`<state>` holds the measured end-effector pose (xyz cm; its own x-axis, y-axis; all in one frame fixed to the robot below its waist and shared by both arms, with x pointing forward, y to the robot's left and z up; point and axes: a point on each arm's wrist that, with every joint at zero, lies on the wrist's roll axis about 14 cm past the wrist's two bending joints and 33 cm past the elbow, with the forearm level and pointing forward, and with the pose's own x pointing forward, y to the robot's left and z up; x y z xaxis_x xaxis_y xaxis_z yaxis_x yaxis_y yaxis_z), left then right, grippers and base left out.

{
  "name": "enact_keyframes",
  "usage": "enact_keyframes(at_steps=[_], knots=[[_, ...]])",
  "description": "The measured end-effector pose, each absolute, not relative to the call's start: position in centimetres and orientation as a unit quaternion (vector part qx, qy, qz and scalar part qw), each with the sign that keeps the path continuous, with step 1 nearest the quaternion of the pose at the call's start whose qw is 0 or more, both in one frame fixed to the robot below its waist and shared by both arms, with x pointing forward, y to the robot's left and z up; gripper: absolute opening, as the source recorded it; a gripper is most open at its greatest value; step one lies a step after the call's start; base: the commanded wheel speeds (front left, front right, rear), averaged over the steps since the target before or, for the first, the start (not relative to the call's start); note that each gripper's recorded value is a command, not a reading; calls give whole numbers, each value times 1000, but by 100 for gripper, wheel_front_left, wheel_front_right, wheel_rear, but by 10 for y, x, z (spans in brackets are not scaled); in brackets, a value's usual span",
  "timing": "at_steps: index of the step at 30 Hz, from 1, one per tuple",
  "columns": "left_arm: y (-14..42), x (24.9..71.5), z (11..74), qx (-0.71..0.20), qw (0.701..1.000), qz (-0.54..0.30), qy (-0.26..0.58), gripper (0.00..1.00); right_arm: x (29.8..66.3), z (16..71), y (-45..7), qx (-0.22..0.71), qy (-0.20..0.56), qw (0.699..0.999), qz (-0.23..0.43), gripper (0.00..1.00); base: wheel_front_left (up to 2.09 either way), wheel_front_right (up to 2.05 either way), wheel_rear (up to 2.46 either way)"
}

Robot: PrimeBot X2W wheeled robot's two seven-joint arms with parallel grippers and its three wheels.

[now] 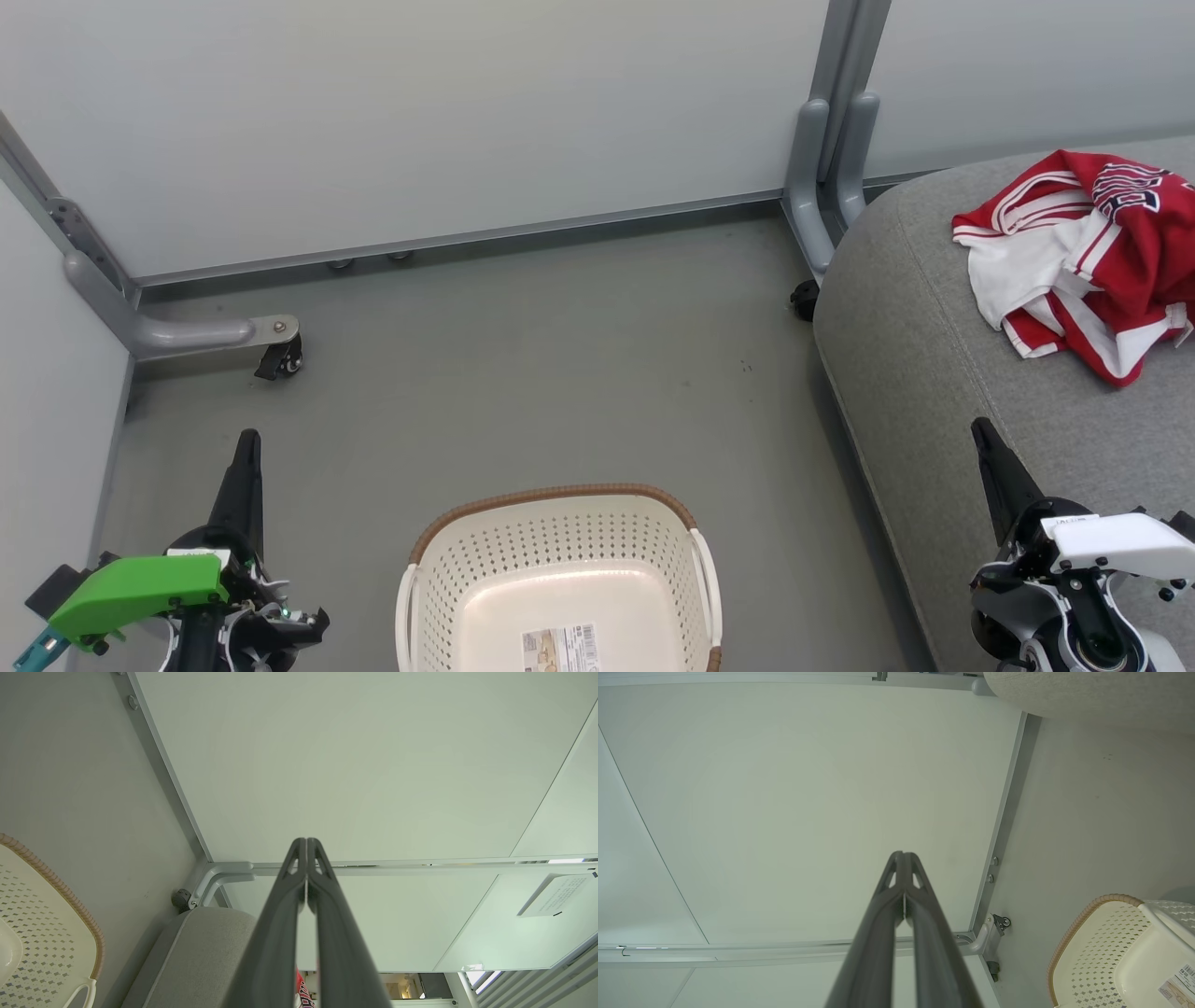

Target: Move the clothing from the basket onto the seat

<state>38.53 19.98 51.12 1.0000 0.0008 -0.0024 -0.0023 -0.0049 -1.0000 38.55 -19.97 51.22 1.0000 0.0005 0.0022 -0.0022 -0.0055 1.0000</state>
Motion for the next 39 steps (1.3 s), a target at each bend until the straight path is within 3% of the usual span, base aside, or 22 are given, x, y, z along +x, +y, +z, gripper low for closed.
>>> enact_keyframes(at_steps=[39], knots=[[200,385,511,-709,705,1,0,0,385,512,-200,709,-1,705,1,0,0,0,0]])
